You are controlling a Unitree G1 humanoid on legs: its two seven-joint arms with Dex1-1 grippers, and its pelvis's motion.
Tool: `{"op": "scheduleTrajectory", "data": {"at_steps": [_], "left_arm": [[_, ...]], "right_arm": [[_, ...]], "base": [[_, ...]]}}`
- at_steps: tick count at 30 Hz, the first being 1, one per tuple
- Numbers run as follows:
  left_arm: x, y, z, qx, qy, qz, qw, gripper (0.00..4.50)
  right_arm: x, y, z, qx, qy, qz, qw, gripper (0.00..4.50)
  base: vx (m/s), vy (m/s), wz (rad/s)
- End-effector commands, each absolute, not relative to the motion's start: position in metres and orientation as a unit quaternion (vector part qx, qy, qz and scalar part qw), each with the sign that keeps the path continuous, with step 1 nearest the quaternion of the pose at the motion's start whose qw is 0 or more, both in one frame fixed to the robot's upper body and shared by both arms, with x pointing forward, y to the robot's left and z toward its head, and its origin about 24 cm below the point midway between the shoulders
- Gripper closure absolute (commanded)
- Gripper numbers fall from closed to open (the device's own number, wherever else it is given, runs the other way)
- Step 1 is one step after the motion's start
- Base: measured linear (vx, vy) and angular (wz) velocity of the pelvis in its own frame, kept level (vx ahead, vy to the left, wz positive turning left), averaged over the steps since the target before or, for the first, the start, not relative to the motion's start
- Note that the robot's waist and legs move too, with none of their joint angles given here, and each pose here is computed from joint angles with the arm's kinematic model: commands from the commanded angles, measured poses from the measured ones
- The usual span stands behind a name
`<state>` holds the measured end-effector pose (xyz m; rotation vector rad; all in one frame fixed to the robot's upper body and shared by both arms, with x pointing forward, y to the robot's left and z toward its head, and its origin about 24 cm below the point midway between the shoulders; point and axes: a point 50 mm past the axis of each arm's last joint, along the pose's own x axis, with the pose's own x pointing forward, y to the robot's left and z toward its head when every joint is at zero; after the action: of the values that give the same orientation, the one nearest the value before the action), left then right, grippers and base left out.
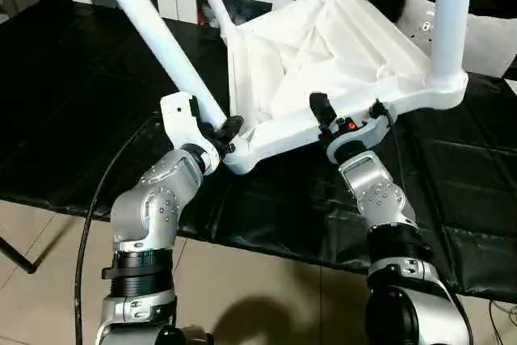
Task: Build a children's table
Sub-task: Flip table
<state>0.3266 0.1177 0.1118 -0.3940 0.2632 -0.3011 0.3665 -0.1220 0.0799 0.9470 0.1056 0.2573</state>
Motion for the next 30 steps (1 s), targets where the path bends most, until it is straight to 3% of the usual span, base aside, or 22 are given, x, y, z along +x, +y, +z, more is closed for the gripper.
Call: {"op": "scheduleTrajectory", "data": {"at_steps": [1, 10, 13, 17, 19, 25, 30], "left_arm": [[0.321, 0.098, 0.105, -0.208, 0.152, -0.204, 0.945, 2.47], [0.321, 0.101, 0.103, -0.187, 0.154, -0.194, 0.951, 2.47], [0.322, 0.104, 0.103, -0.174, 0.147, -0.192, 0.955, 1.77], [0.318, 0.110, 0.105, -0.162, 0.134, -0.199, 0.957, 1.65], [0.314, 0.115, 0.104, -0.151, 0.128, -0.202, 0.959, 1.29], [0.291, 0.143, 0.099, -0.117, 0.103, -0.195, 0.968, 0.84], [0.259, 0.158, 0.098, -0.059, 0.099, -0.215, 0.970, 0.42]], "right_arm": [[0.374, -0.116, 0.104, 0.450, 0.017, 0.154, 0.879, 1.55], [0.376, -0.117, 0.104, 0.440, 0.015, 0.155, 0.885, 2.20], [0.376, -0.117, 0.105, 0.436, 0.014, 0.153, 0.887, 2.32], [0.378, -0.123, 0.108, 0.427, 0.003, 0.141, 0.893, 2.38], [0.378, -0.127, 0.110, 0.420, -0.004, 0.133, 0.898, 2.40], [0.377, -0.153, 0.121, 0.393, -0.042, 0.087, 0.915, 2.41], [0.369, -0.174, 0.126, 0.327, -0.060, 0.058, 0.941, 2.42]], "base": [[0.000, 0.000, 0.00], [0.000, 0.000, 0.00], [0.000, 0.000, 0.00], [0.000, 0.000, 0.00], [0.000, 0.000, 0.00], [0.000, 0.000, 0.00], [0.000, 0.000, 0.00]]}}
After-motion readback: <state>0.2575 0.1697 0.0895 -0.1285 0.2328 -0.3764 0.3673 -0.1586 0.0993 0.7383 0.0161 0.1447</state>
